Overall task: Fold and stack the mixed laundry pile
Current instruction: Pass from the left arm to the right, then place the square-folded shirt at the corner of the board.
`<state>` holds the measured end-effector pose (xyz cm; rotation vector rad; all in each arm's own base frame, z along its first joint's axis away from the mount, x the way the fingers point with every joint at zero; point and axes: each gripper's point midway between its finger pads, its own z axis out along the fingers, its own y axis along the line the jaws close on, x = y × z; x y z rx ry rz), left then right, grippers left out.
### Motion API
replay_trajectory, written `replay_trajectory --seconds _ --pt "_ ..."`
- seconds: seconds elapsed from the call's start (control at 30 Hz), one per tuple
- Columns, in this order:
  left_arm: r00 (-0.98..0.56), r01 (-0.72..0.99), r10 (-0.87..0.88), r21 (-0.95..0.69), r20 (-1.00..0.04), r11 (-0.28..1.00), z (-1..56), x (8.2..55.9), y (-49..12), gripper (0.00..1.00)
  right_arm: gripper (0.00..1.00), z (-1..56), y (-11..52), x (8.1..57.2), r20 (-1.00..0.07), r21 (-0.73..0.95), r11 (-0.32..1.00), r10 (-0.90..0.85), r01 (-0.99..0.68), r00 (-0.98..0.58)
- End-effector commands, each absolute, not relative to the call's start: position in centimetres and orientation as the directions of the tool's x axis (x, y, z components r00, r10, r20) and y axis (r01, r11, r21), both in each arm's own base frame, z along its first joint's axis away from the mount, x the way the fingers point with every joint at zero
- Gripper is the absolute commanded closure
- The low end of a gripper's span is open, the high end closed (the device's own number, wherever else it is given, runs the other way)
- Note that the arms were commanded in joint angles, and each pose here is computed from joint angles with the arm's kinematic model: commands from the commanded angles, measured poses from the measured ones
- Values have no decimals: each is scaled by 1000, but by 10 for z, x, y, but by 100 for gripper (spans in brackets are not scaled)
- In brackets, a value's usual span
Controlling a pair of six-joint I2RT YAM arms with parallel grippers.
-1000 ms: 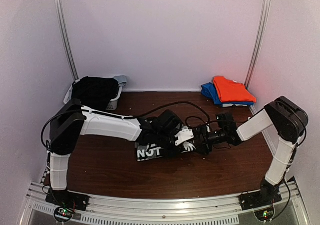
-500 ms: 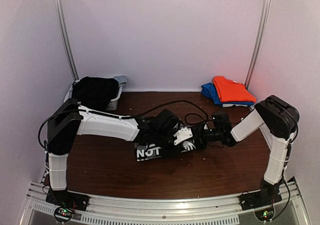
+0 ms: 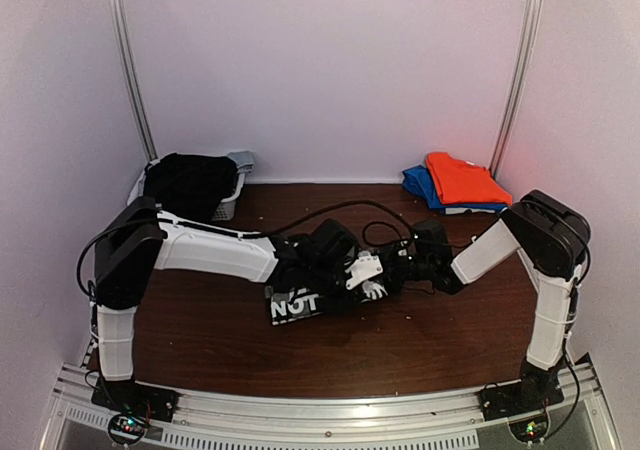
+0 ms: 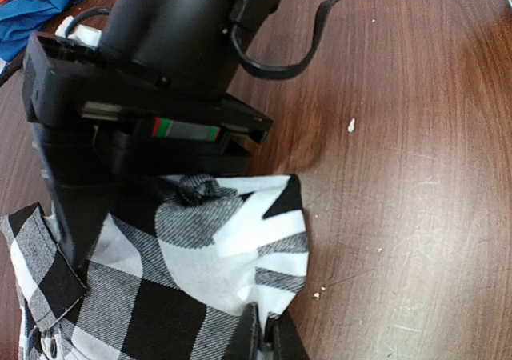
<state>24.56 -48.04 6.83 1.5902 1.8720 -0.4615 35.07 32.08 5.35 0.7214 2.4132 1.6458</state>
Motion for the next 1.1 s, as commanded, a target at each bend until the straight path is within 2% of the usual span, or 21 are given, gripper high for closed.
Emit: replay_trajectory --seconds 0.0,0.07,0.1,0.13,0.2,0.23,0.27,0.3,0.4,0.53,0.7,0.83,1.07 --pt "-50 959 693 160 -720 235 97 255 -486 95 68 49 318 360 120 905 299 504 303 -855" --pt "-57 957 697 161 -715 243 96 256 -483 91 82 49 316 364 91 898 332 504 290 -859" --pt "-70 952 699 161 -712 259 96 259 -481 86 88 51 316 366 72 895 351 497 276 -865" --pt "-88 946 706 162 -703 280 96 262 -478 77 97 54 315 370 47 892 372 488 256 -872" --pt "-141 929 707 154 -693 335 96 271 -470 53 100 63 315 378 -10 884 420 456 206 -890" --pt "-170 923 697 136 -696 360 97 274 -465 35 100 69 314 384 -47 876 450 436 172 -899" --pt "-203 916 677 106 -708 386 103 280 -458 8 100 74 312 389 -86 861 489 415 143 -906" --pt "-234 914 659 69 -715 399 104 280 -454 3 100 80 310 395 -133 843 528 388 102 -912" --pt "-317 882 586 -6 -746 471 121 293 -431 2 100 96 295 413 -247 771 637 309 8 -918" --pt "-349 833 522 -3 -778 553 149 304 -400 2 100 113 270 438 -370 662 743 208 -100 -905" --pt "-407 782 491 -15 -770 624 151 309 -369 2 100 125 235 479 -488 436 874 31 -213 -872" --pt "-441 762 502 -14 -744 648 145 306 -358 2 100 160 207 523 -611 262 929 -50 -261 -790" --pt "-460 732 506 11 -729 681 144 308 -348 2 100 206 158 567 -691 97 967 -106 -237 -715"
